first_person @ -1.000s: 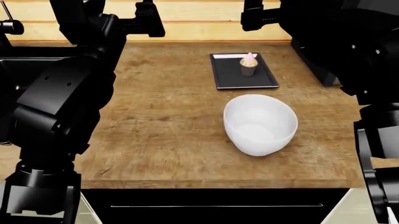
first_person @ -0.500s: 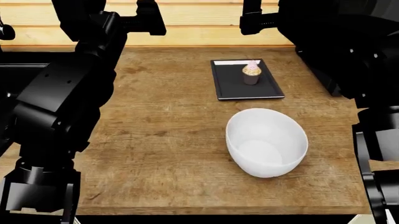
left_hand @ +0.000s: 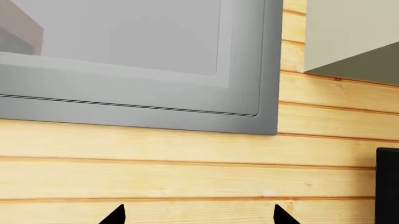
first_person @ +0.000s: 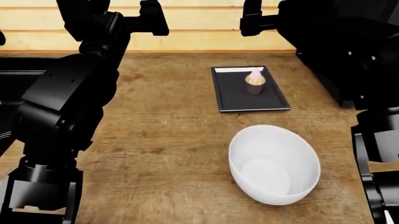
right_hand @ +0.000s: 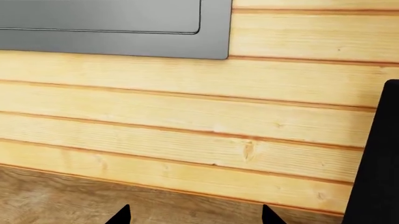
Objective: Move the fresh-baked cupcake off the tray onto the counter, and place the bowl used for mixing into the sink.
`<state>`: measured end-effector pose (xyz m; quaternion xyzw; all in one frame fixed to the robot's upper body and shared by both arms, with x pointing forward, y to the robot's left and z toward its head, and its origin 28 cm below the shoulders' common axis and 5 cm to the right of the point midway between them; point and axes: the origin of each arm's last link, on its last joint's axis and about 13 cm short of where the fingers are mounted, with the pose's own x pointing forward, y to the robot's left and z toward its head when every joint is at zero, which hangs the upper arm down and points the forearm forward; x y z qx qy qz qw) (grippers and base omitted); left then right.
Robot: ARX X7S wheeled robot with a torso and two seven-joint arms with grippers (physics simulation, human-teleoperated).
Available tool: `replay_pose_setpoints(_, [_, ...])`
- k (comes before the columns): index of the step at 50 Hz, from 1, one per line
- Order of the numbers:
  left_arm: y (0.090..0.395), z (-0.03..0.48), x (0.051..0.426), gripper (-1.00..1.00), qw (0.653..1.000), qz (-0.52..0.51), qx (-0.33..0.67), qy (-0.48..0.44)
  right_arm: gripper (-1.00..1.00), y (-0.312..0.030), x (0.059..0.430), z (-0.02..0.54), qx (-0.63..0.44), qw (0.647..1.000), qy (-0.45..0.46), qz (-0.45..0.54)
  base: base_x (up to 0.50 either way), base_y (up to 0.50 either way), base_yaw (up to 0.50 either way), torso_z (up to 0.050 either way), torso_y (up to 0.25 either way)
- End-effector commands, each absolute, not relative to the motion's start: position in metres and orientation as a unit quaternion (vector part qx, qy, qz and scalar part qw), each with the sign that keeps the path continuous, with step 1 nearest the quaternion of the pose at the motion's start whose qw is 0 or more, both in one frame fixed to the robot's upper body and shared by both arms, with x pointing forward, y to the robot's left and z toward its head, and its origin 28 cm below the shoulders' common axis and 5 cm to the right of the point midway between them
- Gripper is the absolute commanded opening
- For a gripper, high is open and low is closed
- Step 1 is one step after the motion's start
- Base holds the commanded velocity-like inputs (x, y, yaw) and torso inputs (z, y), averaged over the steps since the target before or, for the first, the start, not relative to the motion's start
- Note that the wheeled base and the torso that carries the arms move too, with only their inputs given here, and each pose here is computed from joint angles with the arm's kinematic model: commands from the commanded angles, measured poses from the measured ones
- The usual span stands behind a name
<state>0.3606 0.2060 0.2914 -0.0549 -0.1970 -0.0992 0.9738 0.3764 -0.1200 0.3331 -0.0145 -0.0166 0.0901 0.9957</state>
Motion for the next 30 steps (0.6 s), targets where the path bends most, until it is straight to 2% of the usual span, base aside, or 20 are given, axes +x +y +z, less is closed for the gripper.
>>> replay_pose_setpoints(1, [0.2053,0.2921,0.3615,1.0,0.973,-0.102,-0.055,-0.198,1.0,-0.1205,0.3772,0.3316,-0.013,0.996,-0.017,0.089,0.16,0.0,0.0,0.0,0.0])
replay_pose_setpoints(30, [0.2056,0.2924,0.3614,1.0,0.973,-0.101,-0.056,-0.202,1.0,-0.1214,0.3772,0.3287,-0.011,0.996,-0.013,0.088,0.16,0.0,0.0,0.0,0.001])
